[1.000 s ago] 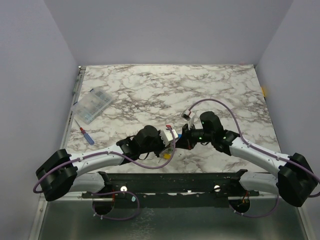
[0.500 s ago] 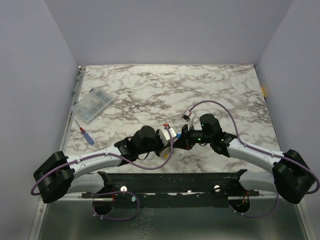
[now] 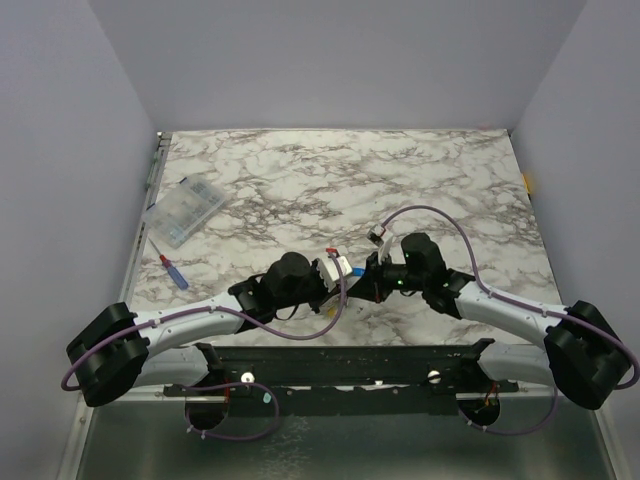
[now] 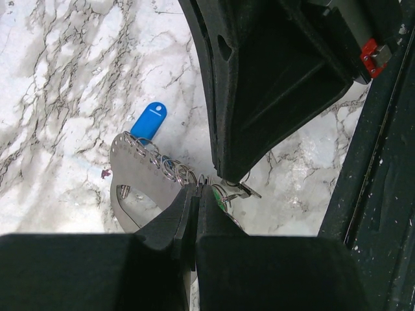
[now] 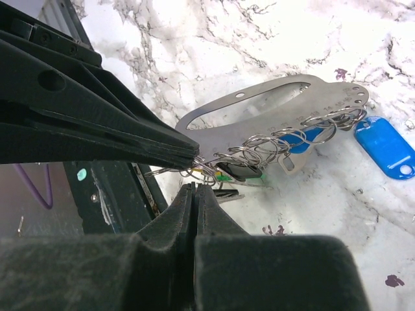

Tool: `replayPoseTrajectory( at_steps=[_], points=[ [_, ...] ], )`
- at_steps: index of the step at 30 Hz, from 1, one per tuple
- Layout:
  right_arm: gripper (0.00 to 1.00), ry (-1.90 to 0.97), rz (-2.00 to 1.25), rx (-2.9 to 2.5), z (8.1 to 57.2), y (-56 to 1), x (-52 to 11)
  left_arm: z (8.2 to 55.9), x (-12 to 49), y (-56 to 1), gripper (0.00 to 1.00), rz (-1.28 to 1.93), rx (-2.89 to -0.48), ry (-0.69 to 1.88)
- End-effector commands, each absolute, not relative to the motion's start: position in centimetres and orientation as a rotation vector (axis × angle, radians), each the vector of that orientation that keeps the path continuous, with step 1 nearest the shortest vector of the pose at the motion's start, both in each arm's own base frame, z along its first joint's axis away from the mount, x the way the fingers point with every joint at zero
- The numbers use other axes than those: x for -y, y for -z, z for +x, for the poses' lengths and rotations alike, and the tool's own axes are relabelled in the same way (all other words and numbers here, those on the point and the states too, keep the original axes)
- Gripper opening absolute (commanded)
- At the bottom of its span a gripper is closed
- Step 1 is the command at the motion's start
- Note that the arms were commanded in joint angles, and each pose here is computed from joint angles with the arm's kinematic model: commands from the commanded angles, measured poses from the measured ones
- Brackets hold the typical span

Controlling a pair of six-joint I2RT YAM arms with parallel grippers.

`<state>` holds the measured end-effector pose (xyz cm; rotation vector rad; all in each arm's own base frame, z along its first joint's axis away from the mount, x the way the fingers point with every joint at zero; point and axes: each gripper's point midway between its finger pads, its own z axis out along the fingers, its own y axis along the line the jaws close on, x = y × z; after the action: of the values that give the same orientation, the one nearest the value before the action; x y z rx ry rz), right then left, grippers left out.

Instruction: Put the keys on the keyring

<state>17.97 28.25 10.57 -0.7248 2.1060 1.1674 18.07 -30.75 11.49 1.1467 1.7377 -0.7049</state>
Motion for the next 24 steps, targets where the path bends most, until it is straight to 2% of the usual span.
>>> replayPoseTrajectory(
  at_steps=[1,24],
  points=[
    [0.01,-1.157,-0.714,-2.043,18.9,-11.7,-28.7,17.7,31.5,-12.7,0.0,1.136,-1.689,0.759],
    [0.01,-1.118,-0.722,-2.016,20.3,-12.6,-29.3,17.7,31.4,-12.5,0.0,1.135,-1.695,0.756]
  ],
)
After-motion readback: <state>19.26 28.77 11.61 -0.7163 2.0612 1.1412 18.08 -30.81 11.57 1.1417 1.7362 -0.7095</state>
